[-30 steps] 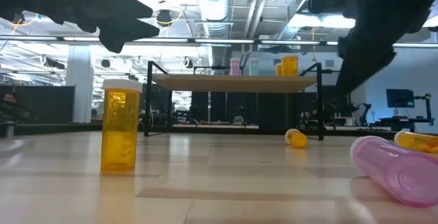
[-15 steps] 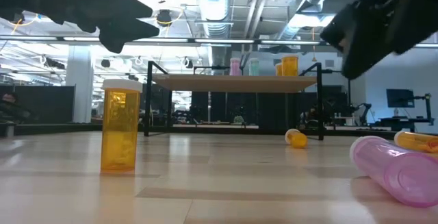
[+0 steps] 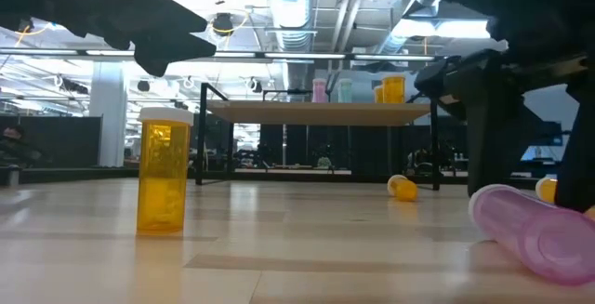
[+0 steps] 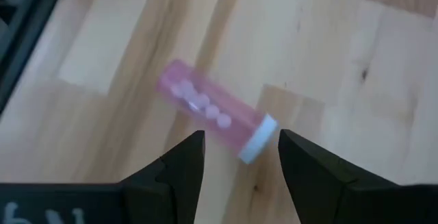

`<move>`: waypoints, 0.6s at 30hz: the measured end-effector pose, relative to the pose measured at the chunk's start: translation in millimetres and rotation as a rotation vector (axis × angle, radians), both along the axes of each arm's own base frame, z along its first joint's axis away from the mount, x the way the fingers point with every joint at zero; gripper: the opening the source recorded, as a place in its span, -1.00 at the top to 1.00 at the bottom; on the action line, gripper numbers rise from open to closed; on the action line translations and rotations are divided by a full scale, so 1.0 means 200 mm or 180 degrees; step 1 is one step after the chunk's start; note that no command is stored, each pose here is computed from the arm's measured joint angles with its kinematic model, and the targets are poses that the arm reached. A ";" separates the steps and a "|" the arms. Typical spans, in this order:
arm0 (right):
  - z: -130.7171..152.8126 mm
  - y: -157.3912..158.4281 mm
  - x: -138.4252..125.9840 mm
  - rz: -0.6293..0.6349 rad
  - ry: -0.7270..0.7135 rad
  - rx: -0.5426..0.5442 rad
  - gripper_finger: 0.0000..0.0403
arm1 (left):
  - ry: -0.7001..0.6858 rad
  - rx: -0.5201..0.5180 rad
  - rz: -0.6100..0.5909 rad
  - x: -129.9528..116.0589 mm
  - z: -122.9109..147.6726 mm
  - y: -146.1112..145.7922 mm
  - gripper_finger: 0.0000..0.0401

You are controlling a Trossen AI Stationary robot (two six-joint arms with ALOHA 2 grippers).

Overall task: Pick and place medicine bottles onto shelf by color
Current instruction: Put the small pink pill bottle on the shelf aligned with the other small pink pill bottles

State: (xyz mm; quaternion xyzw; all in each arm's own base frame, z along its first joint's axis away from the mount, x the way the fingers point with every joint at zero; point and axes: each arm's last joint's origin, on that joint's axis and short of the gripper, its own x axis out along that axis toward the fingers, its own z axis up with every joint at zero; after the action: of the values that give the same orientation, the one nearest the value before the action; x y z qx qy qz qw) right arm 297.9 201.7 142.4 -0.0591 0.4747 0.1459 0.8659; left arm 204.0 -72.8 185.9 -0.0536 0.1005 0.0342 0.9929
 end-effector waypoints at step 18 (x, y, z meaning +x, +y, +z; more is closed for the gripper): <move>0.03 -0.03 0.03 0.0550 -0.0077 -0.0413 -0.08 | 0.0013 -0.0034 -0.0074 0.00 -0.01 -0.01 -0.12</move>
State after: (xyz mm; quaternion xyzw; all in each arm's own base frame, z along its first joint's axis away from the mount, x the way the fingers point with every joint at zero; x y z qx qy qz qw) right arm 303.9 196.6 148.6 -0.1575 0.4658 0.1882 0.8502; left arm 204.9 -73.9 184.7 -0.0577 0.1034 0.0222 0.9927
